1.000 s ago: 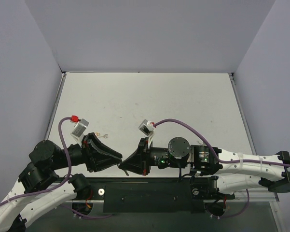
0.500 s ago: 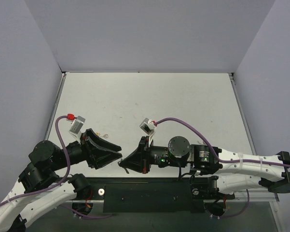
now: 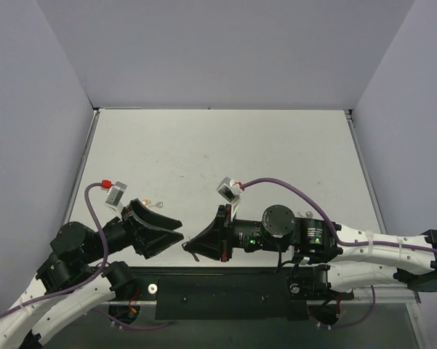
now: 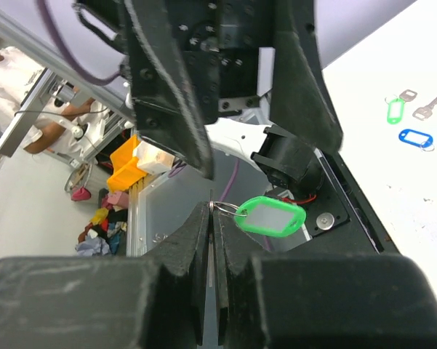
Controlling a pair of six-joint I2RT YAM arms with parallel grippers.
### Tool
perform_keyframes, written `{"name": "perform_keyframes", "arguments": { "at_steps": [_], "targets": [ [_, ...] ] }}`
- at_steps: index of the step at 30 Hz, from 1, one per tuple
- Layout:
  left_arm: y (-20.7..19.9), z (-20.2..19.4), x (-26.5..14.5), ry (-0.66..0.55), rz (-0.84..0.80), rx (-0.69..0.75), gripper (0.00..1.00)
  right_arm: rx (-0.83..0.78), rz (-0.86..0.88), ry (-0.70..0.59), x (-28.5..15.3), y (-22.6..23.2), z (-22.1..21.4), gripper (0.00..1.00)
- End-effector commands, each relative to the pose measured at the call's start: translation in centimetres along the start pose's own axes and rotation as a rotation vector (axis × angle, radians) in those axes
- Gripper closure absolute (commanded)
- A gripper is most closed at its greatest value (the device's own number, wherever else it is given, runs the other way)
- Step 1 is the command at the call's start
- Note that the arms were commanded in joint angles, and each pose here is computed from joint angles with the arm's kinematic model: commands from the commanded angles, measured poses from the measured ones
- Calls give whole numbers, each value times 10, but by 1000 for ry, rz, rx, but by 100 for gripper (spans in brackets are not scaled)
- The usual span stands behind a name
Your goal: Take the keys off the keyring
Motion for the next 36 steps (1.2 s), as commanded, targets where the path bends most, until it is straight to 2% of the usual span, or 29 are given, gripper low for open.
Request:
{"name": "perform_keyframes", "arguments": {
  "at_steps": [1,5,10,17,22,29,36],
  "targets": [
    [-25,-4,-1,18,-182,-51,19,-42,107,-64,-11,16,18,100],
    [-39,-9,-2,64,-285,-49,18,-71,188,-72,-21,23,22,100],
    [-42,-8,5,76,-301,-51,19,-55,292,-85,-30,25,31,100],
    [-42,-3,14,53,-300,-52,20,-62,377,-38,-33,27,40,100],
    [-39,10,20,-22,-268,-54,20,0,484,-99,-37,27,65,100],
    [-29,21,29,-88,-195,-39,20,-2,600,-44,-41,32,74,100],
    [-35,40,33,-188,-189,-35,20,7,725,-90,-50,41,94,100]
  ]
}}
Point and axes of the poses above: each gripper's point midway between its finger pads, its own x axis out along the fingers, its own y axis along the line the jaws close on, z = x × y, the point moved 3 cm from there along -x, back along the fingers, and after that the axes turned 12 degrees about -x, right-handed, at the moved point
